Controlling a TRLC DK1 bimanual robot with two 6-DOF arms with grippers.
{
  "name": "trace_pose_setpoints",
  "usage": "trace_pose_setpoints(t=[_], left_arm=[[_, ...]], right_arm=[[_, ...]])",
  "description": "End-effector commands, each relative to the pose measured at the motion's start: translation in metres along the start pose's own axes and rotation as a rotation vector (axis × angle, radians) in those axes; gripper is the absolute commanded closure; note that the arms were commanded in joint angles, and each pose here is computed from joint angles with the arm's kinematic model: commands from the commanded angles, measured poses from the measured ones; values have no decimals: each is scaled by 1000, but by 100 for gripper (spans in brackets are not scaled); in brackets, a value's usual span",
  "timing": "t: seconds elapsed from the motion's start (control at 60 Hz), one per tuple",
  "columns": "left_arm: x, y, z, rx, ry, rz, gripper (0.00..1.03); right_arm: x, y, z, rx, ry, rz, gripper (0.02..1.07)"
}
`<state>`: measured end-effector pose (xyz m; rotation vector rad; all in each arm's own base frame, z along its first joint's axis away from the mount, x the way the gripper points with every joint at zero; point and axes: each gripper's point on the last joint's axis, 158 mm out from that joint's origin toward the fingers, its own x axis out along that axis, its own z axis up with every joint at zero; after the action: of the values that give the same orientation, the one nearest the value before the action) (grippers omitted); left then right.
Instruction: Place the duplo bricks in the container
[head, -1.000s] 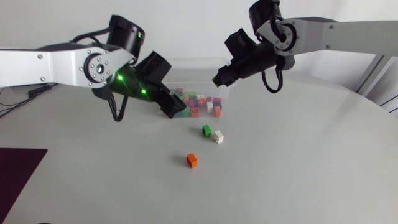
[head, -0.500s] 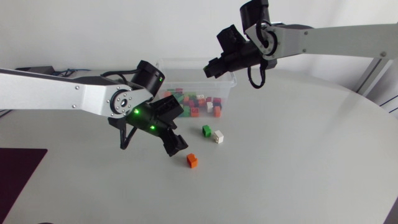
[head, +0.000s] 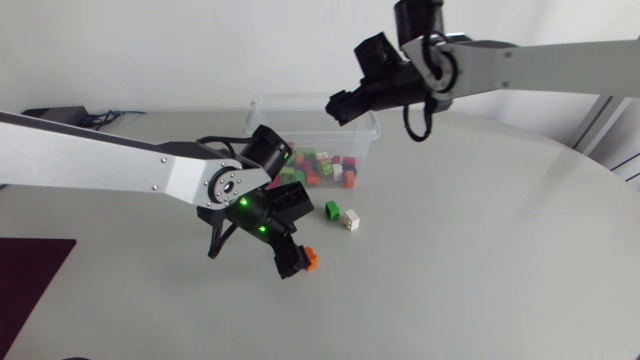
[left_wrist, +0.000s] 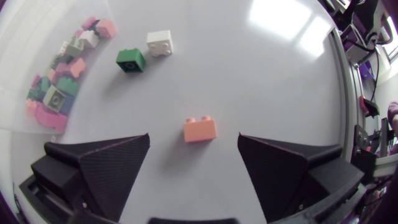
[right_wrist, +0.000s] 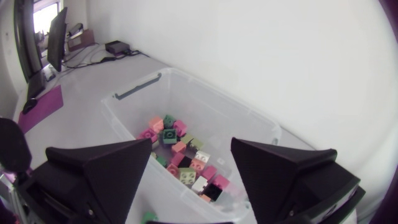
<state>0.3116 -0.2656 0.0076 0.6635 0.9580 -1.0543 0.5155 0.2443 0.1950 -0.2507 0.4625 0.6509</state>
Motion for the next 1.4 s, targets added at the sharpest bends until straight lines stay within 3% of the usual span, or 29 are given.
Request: trace_pose_setpoints(t=[0.0, 0.267, 0.567, 0.817, 0.933, 1.017, 1.05, 1.1, 1.117, 1.35, 1.383], left_arm=[[12, -3, -9, 11, 50, -21, 5], [16, 12, 0, -20, 115, -6, 6], [28, 11, 4, -19, 138, 1, 6], [39, 4, -1, -23, 177, -10, 11], [45, -3, -1, -18, 190, -23, 22], [49, -6, -3, -20, 206, -33, 38], [50, -7, -5, -24, 213, -36, 47], [52, -6, -5, -29, 216, -36, 72], [52, -5, -6, -34, 220, -32, 75], [44, -4, -17, -53, 267, -35, 78], [40, -3, -16, -55, 263, -32, 78]], right_arm=[[-47, -17, 14, 23, -63, -37, 6], [-106, -51, -40, 130, -34, -78, 6], [-106, -34, -105, 136, 71, -64, 6], [-101, -10, -126, 100, 130, -37, 7], [-96, 5, -134, 80, 171, -15, 7], [-89, 16, -145, 67, 219, -5, 9], [-85, 20, -150, 61, 242, -4, 13], [-77, 28, -160, 45, 282, -1, 13], [-75, 30, -162, 41, 291, 2, 13], [-51, 55, -195, -1, 410, 18, 18], [-47, 58, -200, -4, 427, 23, 22]])
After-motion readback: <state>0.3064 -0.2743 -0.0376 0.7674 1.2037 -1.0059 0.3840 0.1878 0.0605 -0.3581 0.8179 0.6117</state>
